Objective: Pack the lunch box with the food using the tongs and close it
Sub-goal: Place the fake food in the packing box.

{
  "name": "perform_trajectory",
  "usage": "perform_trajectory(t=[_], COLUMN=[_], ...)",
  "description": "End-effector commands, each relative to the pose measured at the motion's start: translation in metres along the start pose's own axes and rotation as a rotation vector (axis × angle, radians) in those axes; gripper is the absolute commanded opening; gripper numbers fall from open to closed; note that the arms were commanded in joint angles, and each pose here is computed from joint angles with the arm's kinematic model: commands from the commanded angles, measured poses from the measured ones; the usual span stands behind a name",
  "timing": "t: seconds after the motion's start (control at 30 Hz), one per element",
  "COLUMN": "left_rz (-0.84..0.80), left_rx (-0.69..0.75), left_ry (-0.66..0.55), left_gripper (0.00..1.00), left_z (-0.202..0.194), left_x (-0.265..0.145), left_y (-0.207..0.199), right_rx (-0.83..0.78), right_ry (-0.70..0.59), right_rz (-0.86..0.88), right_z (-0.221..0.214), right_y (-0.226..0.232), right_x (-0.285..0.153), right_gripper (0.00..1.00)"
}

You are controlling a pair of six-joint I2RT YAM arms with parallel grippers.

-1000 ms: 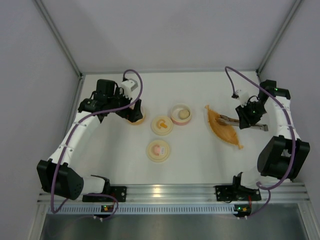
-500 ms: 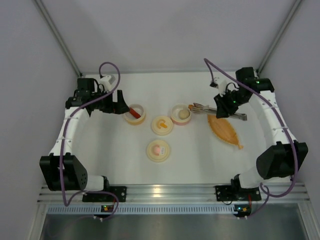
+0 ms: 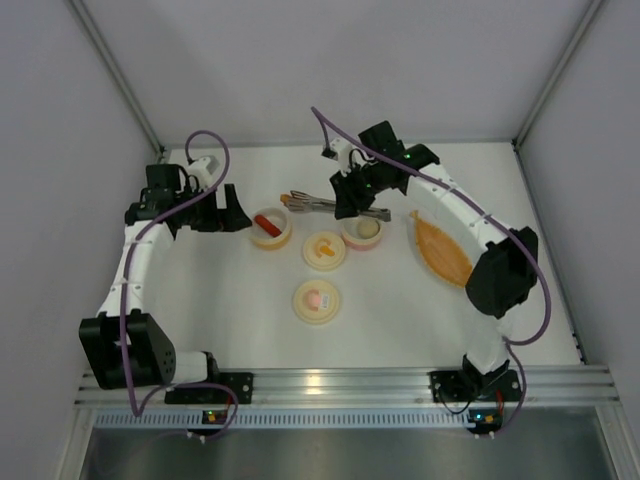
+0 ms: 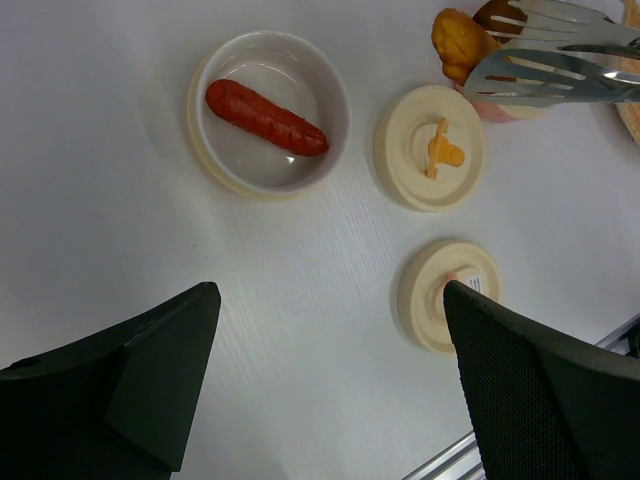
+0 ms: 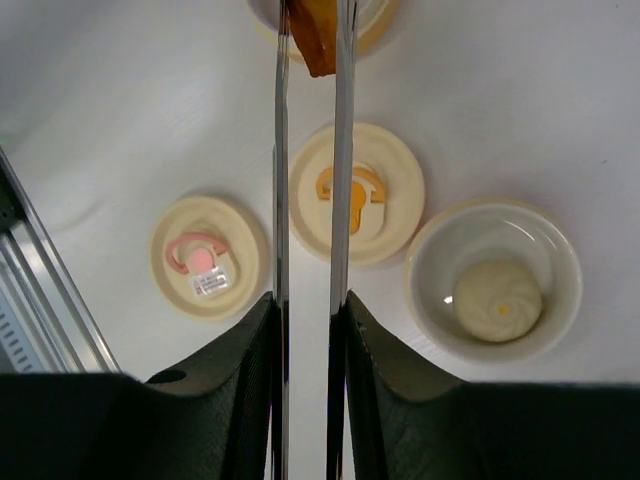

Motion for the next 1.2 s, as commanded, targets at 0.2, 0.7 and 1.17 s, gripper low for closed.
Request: perform_trajectory(t=[0.2, 0.7, 1.17], left_rz=[0.005, 0.020, 0.019], left_rx=[-0.079, -0.110, -0.115], left_ry=[-0.060, -0.028, -0.024], left_gripper=[0.98, 0.98, 0.98], left_z=[0.008, -0.003, -0.003], left_x=[-0.009, -0.005, -0.006], left_y=[0.026, 0.041, 0.046], right_rx=[0.041, 0.045, 0.034], right_ry=[-0.175, -0.058, -0.008], right_rz=[0.014, 0.004, -0.026], right_z=[0.076, 0.050, 0.041], right_y=[-0.005, 0.003, 0.006], right_x=[0.049, 0.105, 0.118], right_gripper=[0.00, 0.00, 0.06])
Point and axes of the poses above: each gripper's point midway between its finger pads, its own x axis out along the fingers, its own y axis along the line the jaws close on, z = x × y, the point moved 4 cm from there along -x, back along the fingers, and after that the axes turned 12 degrees about -x, right-handed, at the moved point
